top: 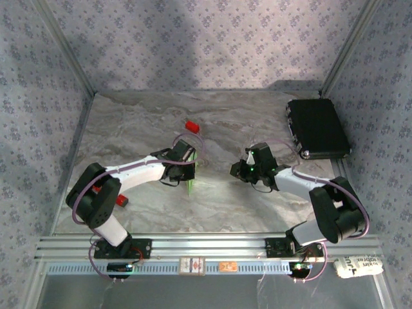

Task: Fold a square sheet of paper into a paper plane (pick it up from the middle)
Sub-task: Move the paper plane to the center of the table.

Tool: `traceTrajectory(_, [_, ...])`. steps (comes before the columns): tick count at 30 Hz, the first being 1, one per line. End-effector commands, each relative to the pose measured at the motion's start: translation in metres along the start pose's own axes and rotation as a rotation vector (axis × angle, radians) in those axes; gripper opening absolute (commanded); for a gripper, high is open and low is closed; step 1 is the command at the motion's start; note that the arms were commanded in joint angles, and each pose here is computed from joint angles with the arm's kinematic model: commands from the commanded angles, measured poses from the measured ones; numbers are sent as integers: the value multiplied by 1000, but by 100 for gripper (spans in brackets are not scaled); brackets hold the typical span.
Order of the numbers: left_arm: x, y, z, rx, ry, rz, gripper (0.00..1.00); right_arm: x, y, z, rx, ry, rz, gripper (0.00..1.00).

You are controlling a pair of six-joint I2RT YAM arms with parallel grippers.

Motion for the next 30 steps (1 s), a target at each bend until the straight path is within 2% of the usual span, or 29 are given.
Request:
traceTrajectory(1, [-3,-3,-1,-31,25,36,2,-2,4,5,20,-9,-5,16])
traceTrajectory(11, [-5,-4,-4,-37,13,50,7,-4,2,2,17,-15,1,16])
traceTrajectory(20, [6,0,-8,-42,10,13,3,-8,1,7,29,19,27,17])
traceTrajectory(30, [5,-1,-13,-34,-22,17,12,-20,-2,11,39,29,57,17])
Point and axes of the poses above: each hand's point on the last joint's axis, 136 mm out from that joint toward the fingers, its own x axis back along the fingers, its own z axis along the line the jaws close on, y = z × x, the point moved 8 cm from there along x, back along the fingers, and after that the axes turned 6 degrees about -x, right-handed, at the moved point
